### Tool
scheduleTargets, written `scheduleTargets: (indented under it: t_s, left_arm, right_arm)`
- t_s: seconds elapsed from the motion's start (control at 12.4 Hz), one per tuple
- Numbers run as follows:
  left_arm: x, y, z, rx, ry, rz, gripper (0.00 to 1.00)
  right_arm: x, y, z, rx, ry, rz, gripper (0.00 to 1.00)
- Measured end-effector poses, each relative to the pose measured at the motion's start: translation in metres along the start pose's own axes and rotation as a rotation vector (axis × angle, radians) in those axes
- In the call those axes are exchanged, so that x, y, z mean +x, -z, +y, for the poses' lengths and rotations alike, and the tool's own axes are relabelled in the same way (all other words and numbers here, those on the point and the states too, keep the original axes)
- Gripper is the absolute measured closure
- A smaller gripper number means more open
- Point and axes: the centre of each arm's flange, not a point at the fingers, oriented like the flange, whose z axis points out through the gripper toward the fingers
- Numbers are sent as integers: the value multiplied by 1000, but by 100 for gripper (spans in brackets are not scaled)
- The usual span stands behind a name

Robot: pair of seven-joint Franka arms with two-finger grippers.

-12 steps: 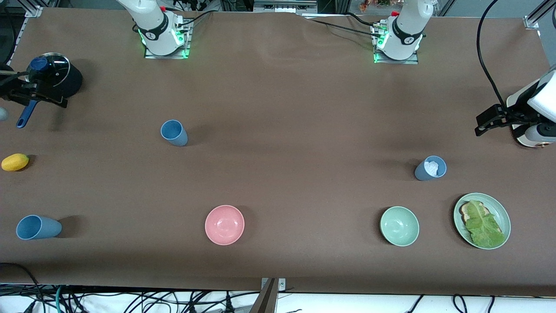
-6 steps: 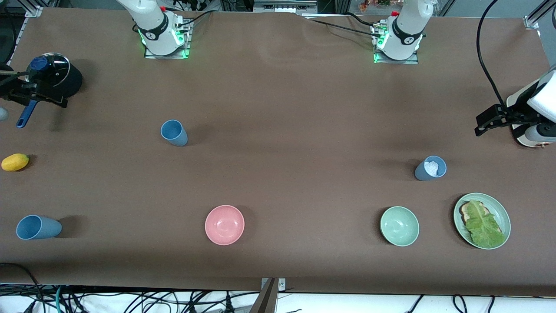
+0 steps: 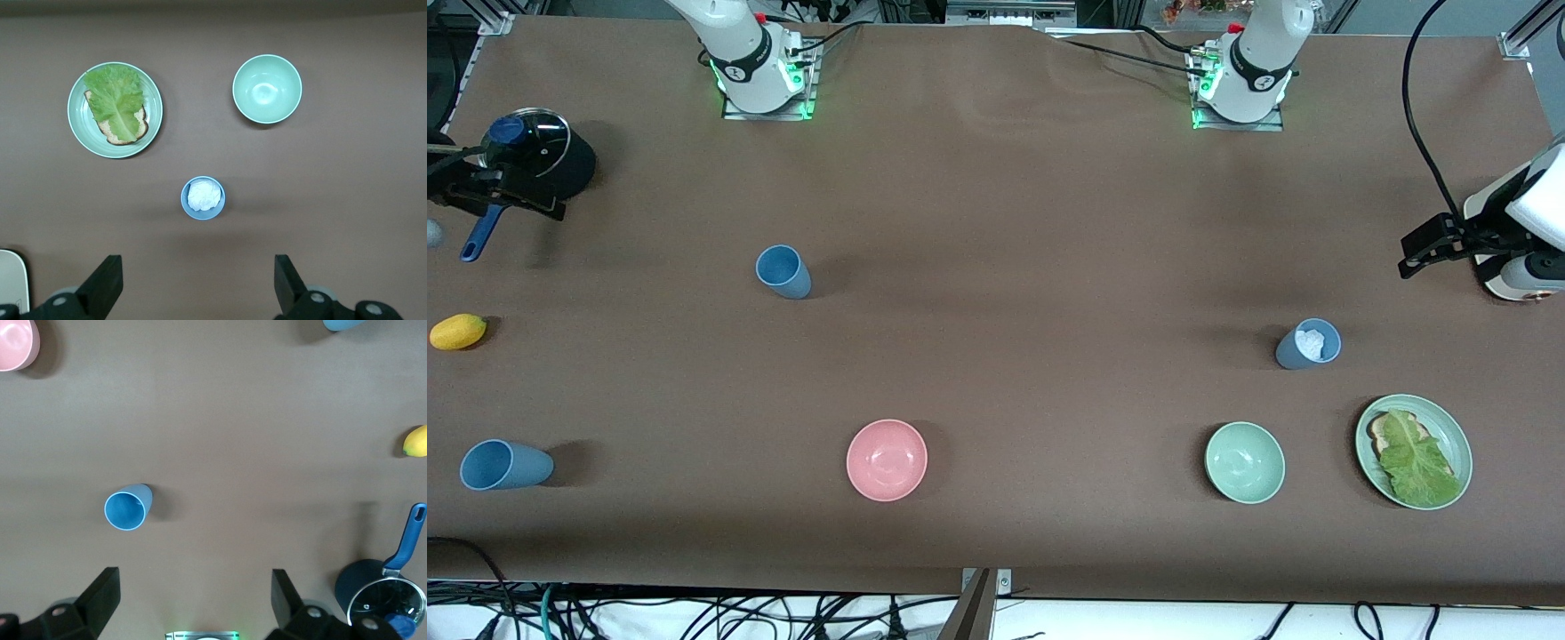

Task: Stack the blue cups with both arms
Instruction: 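Reach the left gripper to the blue cup with white contents and grasp it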

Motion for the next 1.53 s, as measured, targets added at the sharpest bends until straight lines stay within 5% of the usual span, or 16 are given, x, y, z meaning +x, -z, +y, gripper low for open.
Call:
scheduleTargets:
  t_s: [0.56, 0.97, 1.53]
  left_arm:
    - [12, -49, -27, 1, 47, -84, 0]
    - [49, -221, -69, -4, 106, -271, 0]
    - [39, -299, -65, -3, 99, -244, 0]
  right_arm:
    - [0, 0, 0, 0, 0, 0, 0]
    - [0, -1, 0, 0, -1, -2, 0]
    - [0, -1, 0, 0, -1, -3, 0]
